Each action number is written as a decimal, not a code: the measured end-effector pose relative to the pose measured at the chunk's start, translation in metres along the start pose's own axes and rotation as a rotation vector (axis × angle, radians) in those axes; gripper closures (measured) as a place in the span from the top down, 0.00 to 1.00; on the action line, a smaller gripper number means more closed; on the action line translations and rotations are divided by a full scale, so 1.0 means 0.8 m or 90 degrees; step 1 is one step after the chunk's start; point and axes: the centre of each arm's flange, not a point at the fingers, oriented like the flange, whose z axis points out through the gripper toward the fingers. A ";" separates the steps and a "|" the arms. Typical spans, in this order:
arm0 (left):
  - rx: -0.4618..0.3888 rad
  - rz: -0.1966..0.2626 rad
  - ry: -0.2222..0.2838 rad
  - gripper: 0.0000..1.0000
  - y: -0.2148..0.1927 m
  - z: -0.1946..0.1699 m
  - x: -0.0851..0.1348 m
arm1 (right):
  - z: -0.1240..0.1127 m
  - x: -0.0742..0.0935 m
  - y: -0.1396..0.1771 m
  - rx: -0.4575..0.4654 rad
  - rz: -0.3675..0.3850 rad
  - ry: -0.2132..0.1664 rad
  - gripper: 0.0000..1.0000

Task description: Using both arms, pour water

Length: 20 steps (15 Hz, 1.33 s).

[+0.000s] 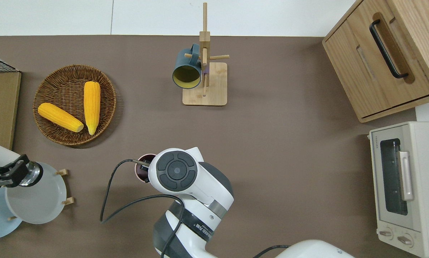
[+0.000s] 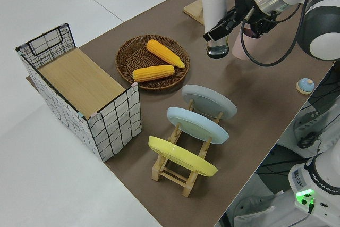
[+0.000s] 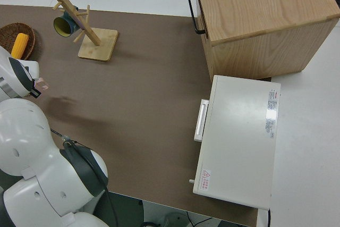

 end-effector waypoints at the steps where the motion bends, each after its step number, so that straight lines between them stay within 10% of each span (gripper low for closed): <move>1: 0.000 0.001 -0.001 0.65 0.001 0.001 -0.001 | 0.003 -0.001 -0.003 0.002 0.000 0.002 0.05; 20: 0.003 0.005 -0.015 0.65 0.008 0.009 -0.019 | 0.055 -0.001 -0.022 0.000 0.001 0.019 0.05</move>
